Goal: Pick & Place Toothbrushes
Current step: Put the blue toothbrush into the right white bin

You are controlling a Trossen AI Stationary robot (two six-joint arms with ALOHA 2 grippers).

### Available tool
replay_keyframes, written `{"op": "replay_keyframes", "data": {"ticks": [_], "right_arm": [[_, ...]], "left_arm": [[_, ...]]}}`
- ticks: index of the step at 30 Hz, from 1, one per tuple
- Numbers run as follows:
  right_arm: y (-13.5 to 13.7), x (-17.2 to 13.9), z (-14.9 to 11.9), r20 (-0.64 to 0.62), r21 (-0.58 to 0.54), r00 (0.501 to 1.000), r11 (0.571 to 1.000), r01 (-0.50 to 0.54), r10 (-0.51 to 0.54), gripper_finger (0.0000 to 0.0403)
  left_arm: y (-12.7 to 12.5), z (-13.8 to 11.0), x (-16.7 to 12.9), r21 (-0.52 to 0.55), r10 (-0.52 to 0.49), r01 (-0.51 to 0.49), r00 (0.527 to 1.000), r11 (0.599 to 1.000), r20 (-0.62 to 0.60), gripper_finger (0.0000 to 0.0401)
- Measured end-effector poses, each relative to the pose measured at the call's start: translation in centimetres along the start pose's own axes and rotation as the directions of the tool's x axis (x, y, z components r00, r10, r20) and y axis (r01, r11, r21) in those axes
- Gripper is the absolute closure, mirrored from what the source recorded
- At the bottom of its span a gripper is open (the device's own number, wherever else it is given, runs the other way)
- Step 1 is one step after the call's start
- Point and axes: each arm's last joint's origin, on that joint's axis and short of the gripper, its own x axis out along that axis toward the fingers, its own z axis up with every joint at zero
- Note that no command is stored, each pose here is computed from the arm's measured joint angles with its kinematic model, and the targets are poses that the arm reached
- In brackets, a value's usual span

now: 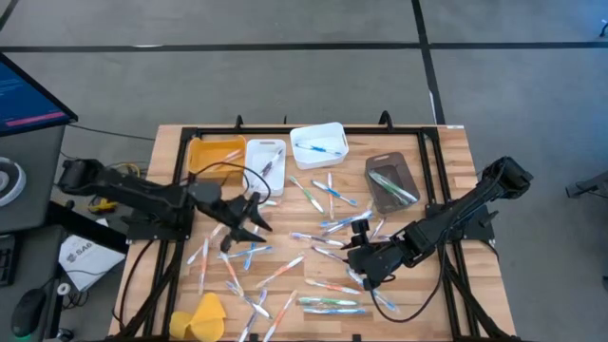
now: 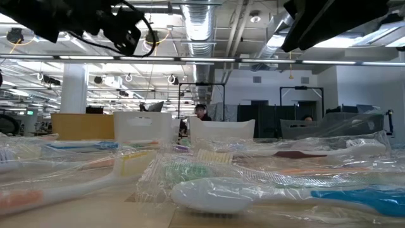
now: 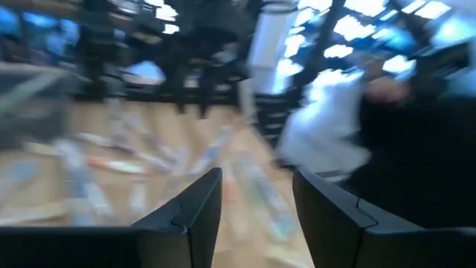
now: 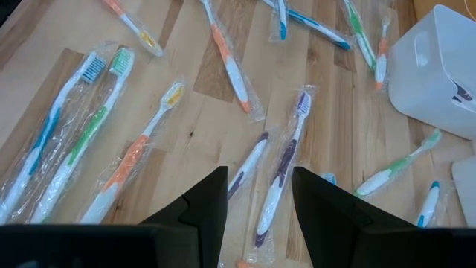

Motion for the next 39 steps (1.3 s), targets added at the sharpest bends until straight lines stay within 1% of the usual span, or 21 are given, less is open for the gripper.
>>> {"op": "replay_keyframes", "data": {"ticks": [3,6,8,10,14,16,19,23,27,30,37,39], "right_arm": [[0.0,0.0,0.0,0.0,0.0,1.0,1.0,0.0,0.0,0.0258],[0.0,0.0,0.0,0.0,0.0,1.0,1.0,0.0,0.0,0.0258],[0.0,0.0,0.0,0.0,0.0,1.0,1.0,0.0,0.0,0.0258],[0.0,0.0,0.0,0.0,0.0,1.0,1.0,0.0,0.0,0.0258],[0.0,0.0,0.0,0.0,0.0,1.0,1.0,0.0,0.0,0.0258],[0.0,0.0,0.0,0.0,0.0,1.0,1.0,0.0,0.0,0.0258],[0.0,0.0,0.0,0.0,0.001,1.0,1.0,0.0,0.0,0.0258],[0.0,0.0,0.0,0.0,0.018,1.0,1.0,-0.001,0.001,0.0258],[0.0,0.0,-0.1,-0.005,0.016,1.0,1.0,0.0,0.0,0.0258],[0.0,0.0,-0.1,-0.011,0.014,1.0,1.0,0.0,0.0,0.0258],[0.0,0.0,-0.2,-0.015,0.012,1.0,1.0,0.001,-0.001,0.0258],[0.0,0.0,-0.2,-0.015,0.012,1.0,1.0,0.001,-0.001,0.0258]], "left_arm": [[-0.5,-0.5,0.6,0.126,0.099,-0.096,0.995,0.987,-0.018,0.0242],[-1.2,-0.5,1.3,0.206,0.19,-0.181,0.982,0.962,-0.023,0.0242],[-1.7,-0.6,1.7,0.245,0.225,-0.206,0.973,0.947,-0.052,0.0242],[-2.2,-0.6,2.2,0.277,0.258,-0.221,0.96,0.935,-0.106,0.0242],[-3.1,-1.0,3.4,0.332,0.342,-0.256,0.91,0.908,-0.233,0.0242],[-3.4,-1.4,4.0,0.353,0.352,-0.243,0.892,0.903,-0.285,0.0242],[-4.0,-2.1,5.1,0.346,0.336,-0.216,0.879,0.913,-0.337,0.0242],[-4.8,-4.2,6.1,0.306,0.318,-0.196,0.847,0.932,-0.425,0.0242],[-5.3,-6.2,6.5,0.316,0.313,-0.163,0.8,0.935,-0.511,0.0242],[-5.3,-6.9,6.8,0.317,0.315,-0.159,0.786,0.935,-0.532,0.0242],[-5.2,-7.4,6.8,0.306,0.321,-0.171,0.769,0.937,-0.553,0.0242],[-5.1,-7.7,6.7,0.316,0.337,-0.179,0.747,0.932,-0.573,0.0242]]}}
